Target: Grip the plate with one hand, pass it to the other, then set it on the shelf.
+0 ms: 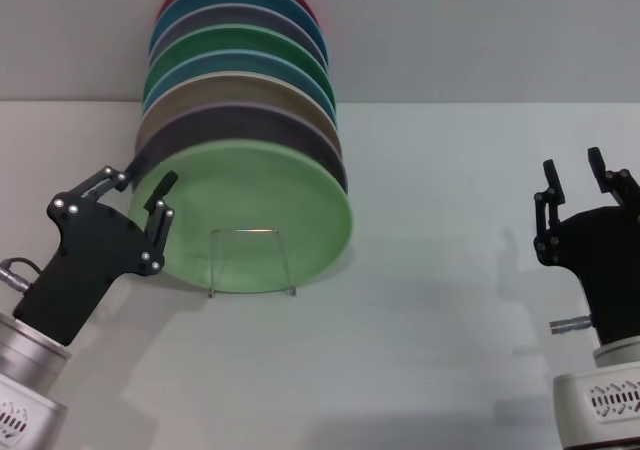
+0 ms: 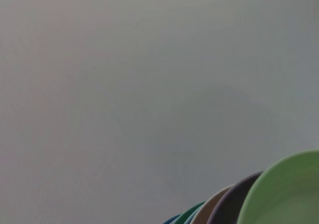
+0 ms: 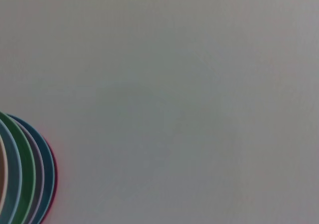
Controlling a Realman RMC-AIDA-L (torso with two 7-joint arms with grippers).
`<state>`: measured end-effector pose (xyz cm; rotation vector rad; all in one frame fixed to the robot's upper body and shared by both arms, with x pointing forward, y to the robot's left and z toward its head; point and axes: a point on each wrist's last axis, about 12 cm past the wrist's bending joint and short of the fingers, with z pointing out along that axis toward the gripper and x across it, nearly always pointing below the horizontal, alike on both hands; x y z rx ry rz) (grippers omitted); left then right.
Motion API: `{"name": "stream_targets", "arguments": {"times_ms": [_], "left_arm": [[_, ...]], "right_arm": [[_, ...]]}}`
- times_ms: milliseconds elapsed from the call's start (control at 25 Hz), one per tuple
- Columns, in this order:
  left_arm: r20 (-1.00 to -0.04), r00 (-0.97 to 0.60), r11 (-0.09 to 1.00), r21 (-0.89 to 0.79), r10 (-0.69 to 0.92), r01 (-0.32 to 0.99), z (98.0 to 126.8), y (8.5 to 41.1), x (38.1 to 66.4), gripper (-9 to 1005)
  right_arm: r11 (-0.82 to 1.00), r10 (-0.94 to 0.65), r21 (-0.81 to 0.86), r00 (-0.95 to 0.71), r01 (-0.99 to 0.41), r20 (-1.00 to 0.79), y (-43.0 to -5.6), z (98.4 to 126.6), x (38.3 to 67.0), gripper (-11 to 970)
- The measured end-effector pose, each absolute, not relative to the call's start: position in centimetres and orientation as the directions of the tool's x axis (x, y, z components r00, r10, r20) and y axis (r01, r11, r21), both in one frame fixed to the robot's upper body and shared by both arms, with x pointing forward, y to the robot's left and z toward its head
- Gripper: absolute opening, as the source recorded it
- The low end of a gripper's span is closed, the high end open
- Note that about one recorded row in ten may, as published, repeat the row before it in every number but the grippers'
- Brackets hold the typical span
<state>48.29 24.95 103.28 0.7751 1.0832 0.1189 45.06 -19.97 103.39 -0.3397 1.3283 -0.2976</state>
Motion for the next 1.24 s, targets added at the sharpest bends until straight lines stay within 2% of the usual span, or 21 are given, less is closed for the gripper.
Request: {"name": "stream_targets", "arguments": {"times_ms": [240,280,440,520,680,800,880,1120,1240], "left_arm": [[-0.739,0.532,0.770,0.596,0.414,0.228,103.7,25.7,46.6,256],[-0.749,0.557,0.821,0.537,0.360,0.192,104.0,26.5,44.6,281],[-0.800,0.556,0.913,0.372,0.225,0.165,104.5,27.7,42.6,491],[-0.840,0.532,0.961,0.224,0.105,0.164,104.6,28.7,42.2,493],[-0.893,0.444,0.983,0.006,-0.078,0.186,104.2,29.8,42.9,496],[-0.919,0.367,0.979,-0.078,-0.144,0.189,103.6,30.1,43.9,563],[-0.933,0.330,0.979,-0.090,-0.147,0.183,103.3,29.9,44.6,608],[-0.953,0.271,0.983,-0.091,-0.133,0.162,102.8,29.2,46.3,842],[-0.955,0.264,0.983,-0.096,-0.135,0.153,102.8,29.2,46.5,842]], "right_arm": [[0.913,-0.404,-0.405,0.206,0.040,-0.891,-20.5,103.5,45.8,359],[0.918,-0.397,-0.392,0.200,0.063,-0.896,-21.1,103.5,46.3,359],[0.929,-0.370,-0.359,0.200,0.090,-0.907,-22.1,103.6,47.1,360],[0.939,-0.344,-0.331,0.209,0.096,-0.915,-22.8,103.6,47.6,359],[0.965,-0.263,-0.254,0.239,0.066,-0.935,-24.3,103.6,48.5,373],[0.985,-0.169,-0.171,0.253,0.014,-0.953,-25.6,103.5,49.4,394],[0.995,-0.053,-0.073,0.261,-0.067,-0.964,-27.1,103.5,50.0,409],[0.989,0.030,-0.012,0.279,-0.147,-0.960,-28.2,103.9,50.2,438],[0.988,0.002,-0.044,0.300,-0.148,-0.954,-27.9,104.2,50.4,438]]}}
